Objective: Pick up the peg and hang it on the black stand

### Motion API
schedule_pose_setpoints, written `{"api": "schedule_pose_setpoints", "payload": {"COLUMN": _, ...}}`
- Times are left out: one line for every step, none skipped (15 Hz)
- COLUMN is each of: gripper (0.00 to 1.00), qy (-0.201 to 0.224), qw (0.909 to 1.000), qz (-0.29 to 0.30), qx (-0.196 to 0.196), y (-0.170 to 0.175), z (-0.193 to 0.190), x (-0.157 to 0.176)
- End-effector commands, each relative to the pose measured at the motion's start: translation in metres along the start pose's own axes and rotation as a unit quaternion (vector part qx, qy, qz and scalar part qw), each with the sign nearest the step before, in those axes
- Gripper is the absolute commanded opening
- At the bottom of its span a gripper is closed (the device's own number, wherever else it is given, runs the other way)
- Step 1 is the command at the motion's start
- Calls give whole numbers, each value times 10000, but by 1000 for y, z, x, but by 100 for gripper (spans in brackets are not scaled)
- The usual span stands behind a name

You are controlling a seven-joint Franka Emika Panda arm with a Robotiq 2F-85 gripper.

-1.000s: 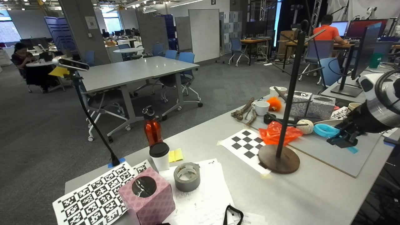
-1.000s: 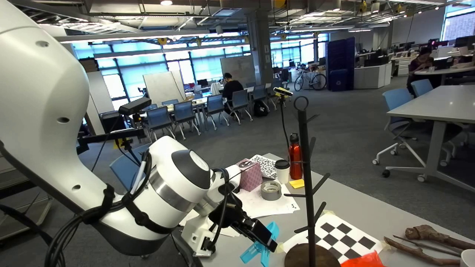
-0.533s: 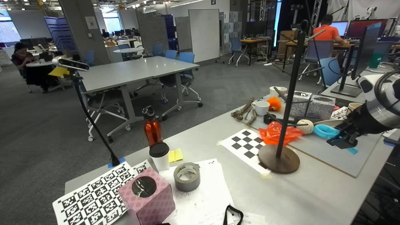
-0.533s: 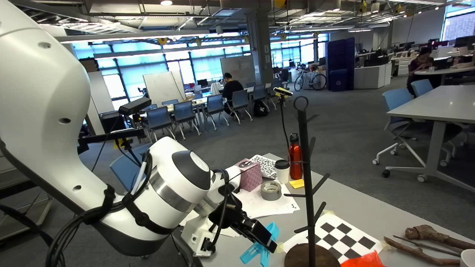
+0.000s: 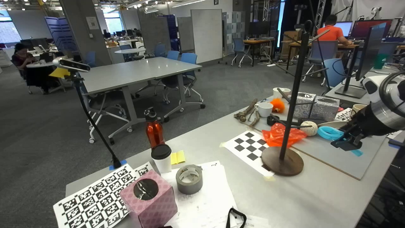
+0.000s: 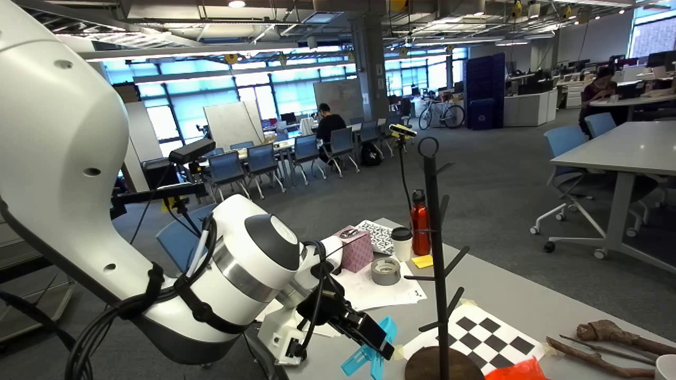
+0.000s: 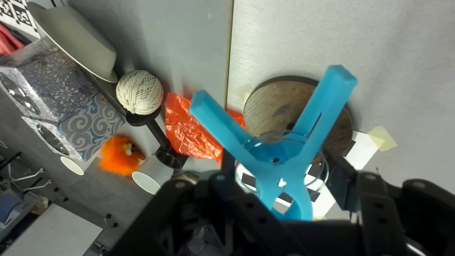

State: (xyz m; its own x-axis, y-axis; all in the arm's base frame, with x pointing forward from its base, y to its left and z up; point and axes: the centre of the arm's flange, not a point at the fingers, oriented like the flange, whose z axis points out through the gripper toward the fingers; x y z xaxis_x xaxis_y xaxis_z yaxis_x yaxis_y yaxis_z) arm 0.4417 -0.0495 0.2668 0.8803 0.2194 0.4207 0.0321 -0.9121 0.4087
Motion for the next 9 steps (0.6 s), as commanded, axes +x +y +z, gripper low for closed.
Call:
{"api": "schedule_pose_setpoints", "payload": {"gripper": 62, "qy": 0, "qw": 10000, "qz": 0, "qx": 0, "y": 0, "z": 0, "x": 0}}
{"api": "schedule_pose_setpoints", "payload": {"gripper": 62, "qy": 0, "qw": 10000, "qz": 0, "qx": 0, "y": 0, "z": 0, "x": 0}}
{"api": "schedule_pose_setpoints", "payload": {"gripper": 62, "qy": 0, "qw": 10000, "qz": 0, "qx": 0, "y": 0, "z": 0, "x": 0}}
{"api": "schedule_pose_setpoints", "payload": {"gripper": 62, "qy": 0, "qw": 10000, "qz": 0, "qx": 0, "y": 0, "z": 0, "x": 0}}
{"api": "schedule_pose_setpoints", "payload": {"gripper": 62, "qy": 0, "qw": 10000, "qz": 0, "qx": 0, "y": 0, "z": 0, "x": 0}}
{"api": "schedule_pose_setpoints", "payload": {"gripper": 62, "qy": 0, "qw": 10000, "qz": 0, "qx": 0, "y": 0, "z": 0, "x": 0}}
{"api": "schedule_pose_setpoints", "payload": {"gripper": 62, "qy": 0, "qw": 10000, "qz": 0, "qx": 0, "y": 0, "z": 0, "x": 0}}
{"api": "schedule_pose_setpoints", "payload": {"gripper": 62, "qy": 0, "qw": 10000, "qz": 0, "qx": 0, "y": 0, "z": 0, "x": 0}}
{"api": "schedule_pose_setpoints", "payload": {"gripper": 37, "qy": 0, "qw": 10000, "qz": 0, "qx": 0, "y": 0, "z": 0, "x": 0}}
